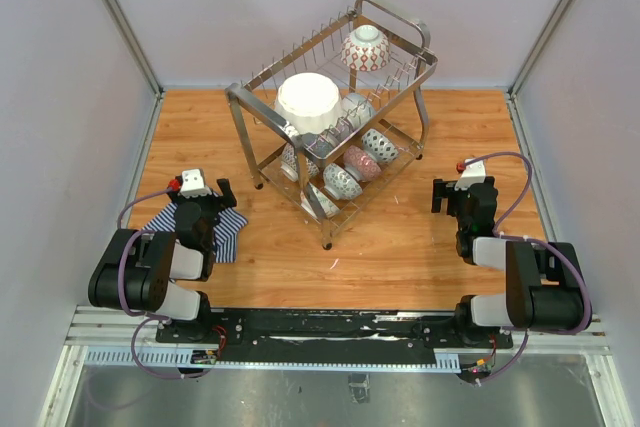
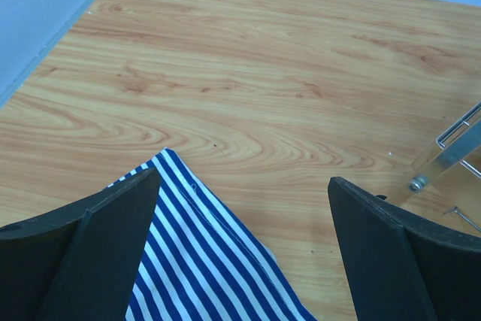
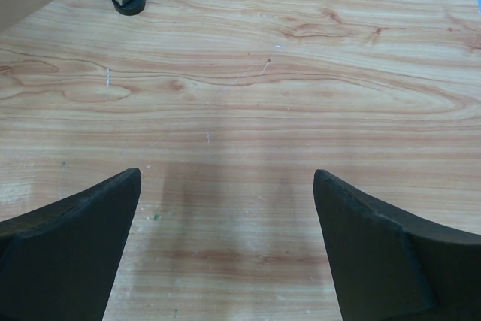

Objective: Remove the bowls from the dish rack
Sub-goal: Adjust the dish rack at the center of the board.

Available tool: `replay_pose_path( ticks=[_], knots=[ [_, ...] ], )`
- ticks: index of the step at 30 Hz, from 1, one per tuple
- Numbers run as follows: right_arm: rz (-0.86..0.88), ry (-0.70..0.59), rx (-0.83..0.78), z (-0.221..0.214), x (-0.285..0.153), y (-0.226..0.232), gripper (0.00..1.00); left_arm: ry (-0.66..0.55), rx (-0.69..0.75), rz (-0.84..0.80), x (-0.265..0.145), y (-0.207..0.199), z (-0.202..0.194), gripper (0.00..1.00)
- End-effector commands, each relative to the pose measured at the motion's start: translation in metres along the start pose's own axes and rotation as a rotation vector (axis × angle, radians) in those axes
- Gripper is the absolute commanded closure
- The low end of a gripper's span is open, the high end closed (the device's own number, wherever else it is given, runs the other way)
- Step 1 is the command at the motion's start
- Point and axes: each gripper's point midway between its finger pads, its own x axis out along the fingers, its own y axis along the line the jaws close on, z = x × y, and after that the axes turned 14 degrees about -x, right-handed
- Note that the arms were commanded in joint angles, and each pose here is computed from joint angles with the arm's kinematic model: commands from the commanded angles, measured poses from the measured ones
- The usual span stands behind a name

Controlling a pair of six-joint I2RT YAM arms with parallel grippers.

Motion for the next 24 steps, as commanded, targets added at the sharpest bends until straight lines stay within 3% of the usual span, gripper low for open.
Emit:
replay_pose_path(
  ticks=[1,7,10,17,24],
  knots=[
    [-0.012,-0.044,-0.016,0.014,0.005,-0.006,0.02,-0.064,-0.002,-0.001,0.005,-0.002,0.018,0.0],
    [-0.026,-0.046,-0.009,0.015,0.005,-0.008,0.02,-0.065,-0.003,-0.001,0.005,-0.003,0.018,0.0],
    [-0.167,-0.028,0.04,0.024,-0.003,-0.036,0.02,-0.046,0.026,-0.048,0.007,-0.012,0.018,0.0],
    [-0.237,0.041,0.146,0.061,-0.033,-0.063,0.02,-0.071,0.035,-0.034,0.005,-0.024,0.051,0.0],
    [-0.221,0.018,0.316,0.077,-0.059,-0.059,0.02,-0.197,-0.234,-0.086,-0.016,-0.042,0.097,0.0]
  ],
)
